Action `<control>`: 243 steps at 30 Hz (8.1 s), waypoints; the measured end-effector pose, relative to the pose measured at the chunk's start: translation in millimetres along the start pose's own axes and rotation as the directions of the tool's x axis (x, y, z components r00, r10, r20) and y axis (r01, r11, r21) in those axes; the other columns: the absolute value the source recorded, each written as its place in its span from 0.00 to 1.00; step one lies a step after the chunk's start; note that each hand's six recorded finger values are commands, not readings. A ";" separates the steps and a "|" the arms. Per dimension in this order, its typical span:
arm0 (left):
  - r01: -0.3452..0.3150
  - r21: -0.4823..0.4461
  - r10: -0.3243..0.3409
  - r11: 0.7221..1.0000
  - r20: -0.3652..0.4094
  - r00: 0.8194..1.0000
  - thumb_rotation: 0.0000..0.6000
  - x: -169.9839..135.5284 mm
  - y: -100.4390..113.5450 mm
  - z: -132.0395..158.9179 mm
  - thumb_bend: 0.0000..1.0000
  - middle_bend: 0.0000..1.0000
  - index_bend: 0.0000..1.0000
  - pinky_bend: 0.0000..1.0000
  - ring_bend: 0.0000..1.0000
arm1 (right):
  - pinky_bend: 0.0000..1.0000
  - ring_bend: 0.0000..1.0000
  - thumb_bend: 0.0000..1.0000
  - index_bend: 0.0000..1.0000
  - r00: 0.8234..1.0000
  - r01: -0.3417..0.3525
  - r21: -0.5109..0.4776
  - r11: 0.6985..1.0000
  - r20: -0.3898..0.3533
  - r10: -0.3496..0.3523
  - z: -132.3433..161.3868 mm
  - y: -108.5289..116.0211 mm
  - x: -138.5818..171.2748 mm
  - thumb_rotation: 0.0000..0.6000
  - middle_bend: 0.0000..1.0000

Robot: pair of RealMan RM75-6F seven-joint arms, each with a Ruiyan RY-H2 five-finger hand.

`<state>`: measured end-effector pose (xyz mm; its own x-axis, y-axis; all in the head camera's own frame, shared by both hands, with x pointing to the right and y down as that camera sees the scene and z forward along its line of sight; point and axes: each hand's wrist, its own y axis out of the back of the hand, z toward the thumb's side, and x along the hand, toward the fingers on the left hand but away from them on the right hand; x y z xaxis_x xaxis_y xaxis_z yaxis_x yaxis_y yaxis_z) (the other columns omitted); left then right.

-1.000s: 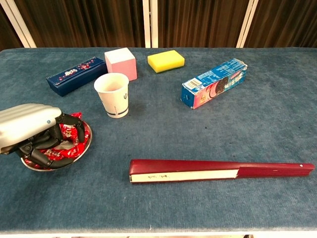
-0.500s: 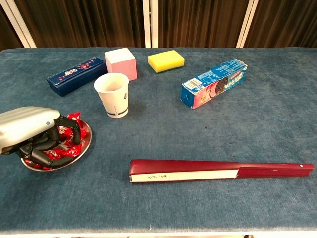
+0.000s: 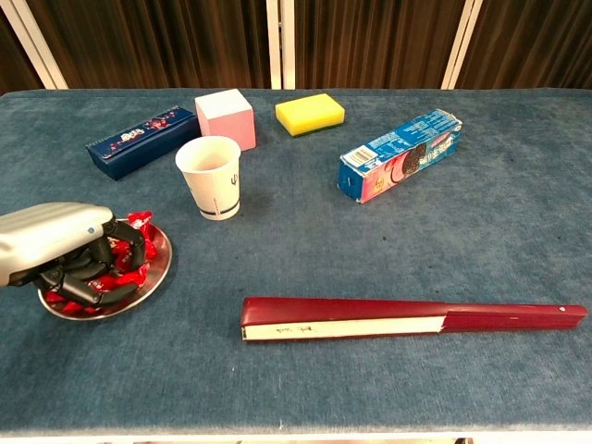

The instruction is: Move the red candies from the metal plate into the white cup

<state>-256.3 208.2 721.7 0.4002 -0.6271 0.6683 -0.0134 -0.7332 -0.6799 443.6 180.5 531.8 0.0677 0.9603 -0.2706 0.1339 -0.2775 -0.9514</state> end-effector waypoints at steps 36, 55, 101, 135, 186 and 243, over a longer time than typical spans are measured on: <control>-0.203 -0.079 0.209 0.976 0.064 0.976 0.86 72.4 136.9 54.3 0.38 0.93 0.55 0.72 0.84 | 0.00 0.00 0.12 0.00 0.999 0.020 -0.014 1.000 0.025 -0.020 -11.2 3.3 6.9 1.00 0.00; -0.221 -0.076 0.222 0.972 -0.003 0.975 0.87 78.7 130.1 38.2 0.21 0.93 0.35 0.72 0.84 | 0.00 0.00 0.12 0.00 0.999 0.026 -0.012 1.000 0.022 -0.025 -10.3 4.4 7.4 1.00 0.00; -0.107 0.071 0.114 0.992 -0.107 0.988 0.88 14.4 17.6 -1.0 0.21 0.93 0.43 0.72 0.84 | 0.00 0.00 0.12 0.00 1.000 0.008 -0.009 1.000 0.003 -0.008 -3.1 -0.8 1.6 1.00 0.00; -0.099 0.094 0.108 0.991 -0.099 0.989 0.89 6.6 21.2 -7.0 0.40 0.93 0.60 0.72 0.84 | 0.00 0.00 0.12 0.00 1.000 0.015 -0.012 1.000 0.004 -0.015 -3.8 -0.2 4.4 1.00 0.00; -0.259 -0.093 0.260 0.961 -0.001 0.966 0.89 69.1 143.9 43.1 0.28 0.93 0.41 0.72 0.84 | 0.00 0.00 0.12 0.00 0.999 0.029 -0.021 0.999 0.016 -0.029 -10.4 2.7 7.1 1.00 0.00; -0.063 0.324 0.077 0.944 -0.029 0.997 1.00 34.3 39.6 -12.7 0.25 0.93 0.44 0.72 0.83 | 0.00 0.00 0.12 0.00 1.000 0.020 -0.018 1.000 0.012 -0.020 -7.5 -0.3 8.8 1.00 0.00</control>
<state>-254.8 154.3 721.5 0.3712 -0.6891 0.6224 0.2592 -0.5668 -0.7820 451.6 188.8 530.8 0.0526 0.9660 -0.2531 0.1535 -0.2582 -0.9538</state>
